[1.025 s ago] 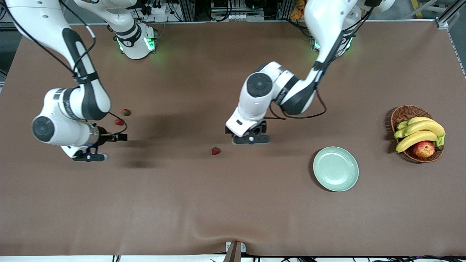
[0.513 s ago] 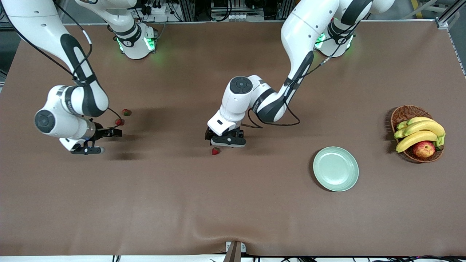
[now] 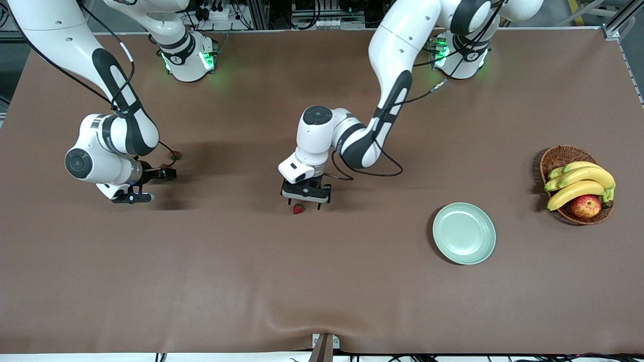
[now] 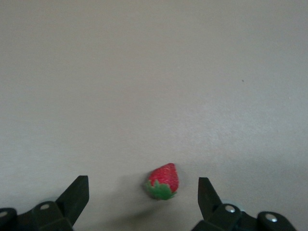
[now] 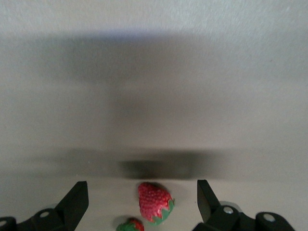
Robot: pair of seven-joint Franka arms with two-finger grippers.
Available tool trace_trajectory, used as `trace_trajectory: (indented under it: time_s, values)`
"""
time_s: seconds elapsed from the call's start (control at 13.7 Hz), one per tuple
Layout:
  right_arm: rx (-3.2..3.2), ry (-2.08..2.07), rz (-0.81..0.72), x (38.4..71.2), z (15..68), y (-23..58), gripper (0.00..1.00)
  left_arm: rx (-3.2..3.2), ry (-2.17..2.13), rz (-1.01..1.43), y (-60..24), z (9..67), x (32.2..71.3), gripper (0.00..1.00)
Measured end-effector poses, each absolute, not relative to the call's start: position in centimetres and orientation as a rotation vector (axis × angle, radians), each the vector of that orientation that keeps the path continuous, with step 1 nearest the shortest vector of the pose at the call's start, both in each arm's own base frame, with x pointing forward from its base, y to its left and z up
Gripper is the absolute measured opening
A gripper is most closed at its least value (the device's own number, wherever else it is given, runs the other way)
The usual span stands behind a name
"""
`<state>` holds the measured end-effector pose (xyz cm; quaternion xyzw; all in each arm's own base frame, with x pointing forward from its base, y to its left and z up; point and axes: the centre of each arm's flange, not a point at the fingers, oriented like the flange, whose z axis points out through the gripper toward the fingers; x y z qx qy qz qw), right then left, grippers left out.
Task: Collect all strawberries into plate
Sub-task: 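Grasp the mid-table strawberry with the left gripper while the right gripper grasps another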
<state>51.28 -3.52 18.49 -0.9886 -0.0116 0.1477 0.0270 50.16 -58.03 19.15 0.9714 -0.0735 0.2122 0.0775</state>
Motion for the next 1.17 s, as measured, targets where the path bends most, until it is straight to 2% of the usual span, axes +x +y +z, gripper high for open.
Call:
trace_trajectory:
  time_s: [0.51,0.59,0.66,0.73,0.88,0.95,1.1,1.17]
  values:
    - [-3.04,-0.022,0.502,50.6,18.1,-4.1,0.97,2.843,-0.164,0.729,-58.4,16.8,50.9,1.0]
    - [-3.04,-0.019,0.503,50.5,18.1,-4.2,0.91,2.839,-0.152,0.739,-58.6,16.6,50.7,1.0]
    - [-3.04,-0.017,0.502,50.5,18.1,-4.3,0.91,2.832,-0.143,0.744,-58.9,16.4,50.5,1.0]
    - [-3.04,-0.016,0.498,50.5,18.1,-4.4,0.85,2.827,-0.136,0.746,-59.1,16.2,50.3,1.0]
    - [-3.043,-0.011,0.489,50.5,17.9,-4.5,0.81,2.822,-0.139,0.746,-59.4,16.2,50.0,0.99]
    - [-3.042,-0.005,0.489,50.4,17.8,-4.8,0.74,2.821,-0.143,0.745,-59.6,16.2,49.8,0.96]
    - [-3.044,-0.017,0.471,50.4,17.5,-5.3,0.7,2.82,-0.148,0.744,-59.8,16.2,49.5,0.93]
    - [-3.044,-0.025,0.464,50.4,17.3,-5.5,0.68,2.82,-0.149,0.744,-59.9,16.2,49.4,0.88]
